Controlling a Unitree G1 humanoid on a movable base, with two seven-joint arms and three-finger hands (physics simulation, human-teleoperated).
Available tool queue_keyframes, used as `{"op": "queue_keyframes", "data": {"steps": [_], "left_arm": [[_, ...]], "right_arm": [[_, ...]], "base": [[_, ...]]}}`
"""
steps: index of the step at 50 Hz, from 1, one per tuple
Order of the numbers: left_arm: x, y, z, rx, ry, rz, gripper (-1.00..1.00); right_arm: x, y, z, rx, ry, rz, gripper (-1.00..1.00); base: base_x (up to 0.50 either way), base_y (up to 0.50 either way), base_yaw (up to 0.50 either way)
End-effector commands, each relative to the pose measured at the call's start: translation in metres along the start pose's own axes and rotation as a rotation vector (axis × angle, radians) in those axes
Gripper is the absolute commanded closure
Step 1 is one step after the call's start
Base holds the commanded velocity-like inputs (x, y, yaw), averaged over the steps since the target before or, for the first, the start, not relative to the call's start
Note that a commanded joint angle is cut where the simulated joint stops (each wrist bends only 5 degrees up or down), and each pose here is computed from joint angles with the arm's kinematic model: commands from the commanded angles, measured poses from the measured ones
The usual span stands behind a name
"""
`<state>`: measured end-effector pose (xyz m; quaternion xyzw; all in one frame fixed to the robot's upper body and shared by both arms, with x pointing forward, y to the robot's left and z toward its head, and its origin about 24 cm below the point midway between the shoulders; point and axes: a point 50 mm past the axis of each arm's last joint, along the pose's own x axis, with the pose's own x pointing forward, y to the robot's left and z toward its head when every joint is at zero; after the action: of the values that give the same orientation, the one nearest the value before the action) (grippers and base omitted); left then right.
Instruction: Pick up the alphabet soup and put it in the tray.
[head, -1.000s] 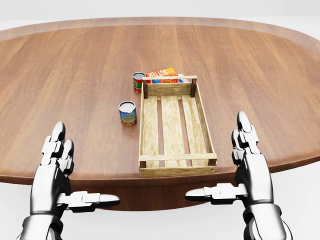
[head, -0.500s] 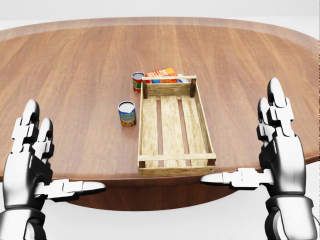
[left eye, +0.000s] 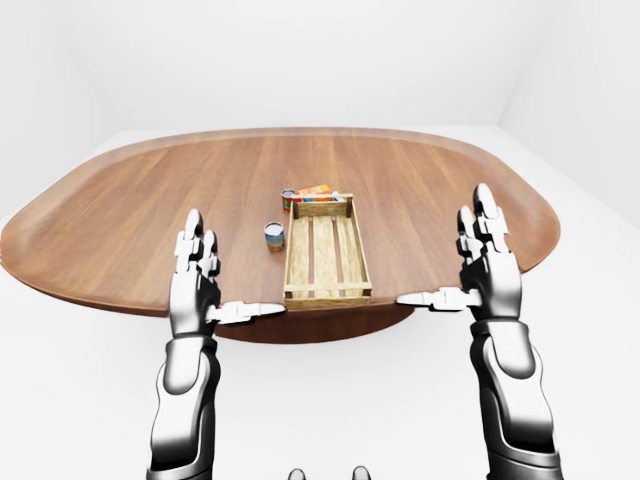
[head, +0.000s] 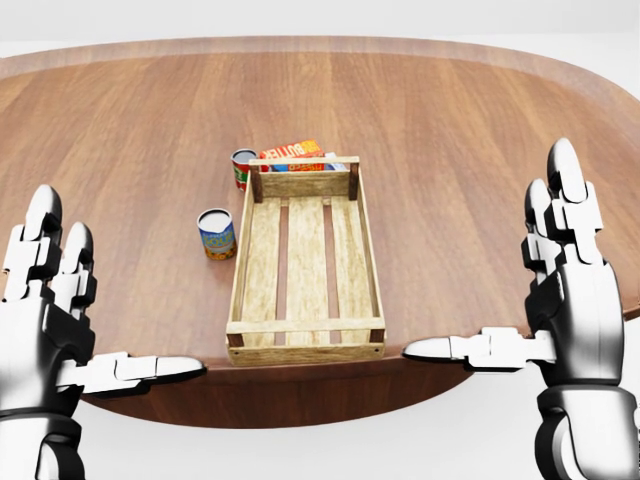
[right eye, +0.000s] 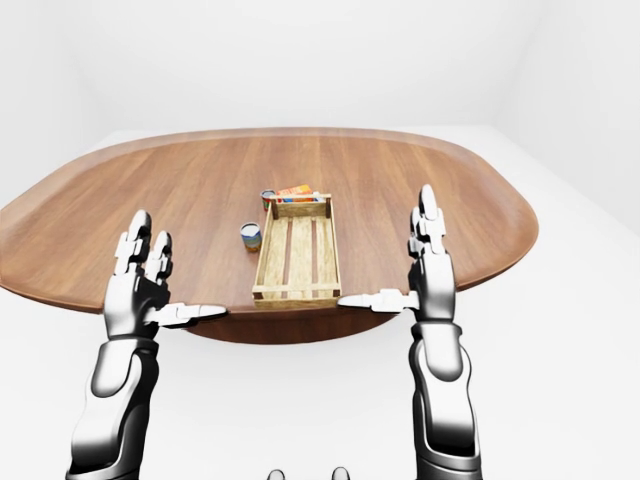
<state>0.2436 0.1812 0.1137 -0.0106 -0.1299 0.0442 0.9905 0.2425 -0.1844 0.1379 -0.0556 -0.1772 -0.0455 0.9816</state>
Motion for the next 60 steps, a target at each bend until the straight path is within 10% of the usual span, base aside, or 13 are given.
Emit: {"op": "queue_keyframes", "data": {"steps": [1,60], "left_arm": [[0.001,0.000,0.005,-0.001,-0.023,-0.001,-1.00],[0.002,0.004,0.005,0.001,-0.022,0.013,-1.00]], "right_arm": [[0.003,0.004,-0.001,-0.015,0.003,0.011,-1.00],[0.004,0.005,0.012,-0.027,-0.054,0.023,-1.00]], "base": [[0.50,-0.02,0.00],[0.50,-0.02,0.00]]}}
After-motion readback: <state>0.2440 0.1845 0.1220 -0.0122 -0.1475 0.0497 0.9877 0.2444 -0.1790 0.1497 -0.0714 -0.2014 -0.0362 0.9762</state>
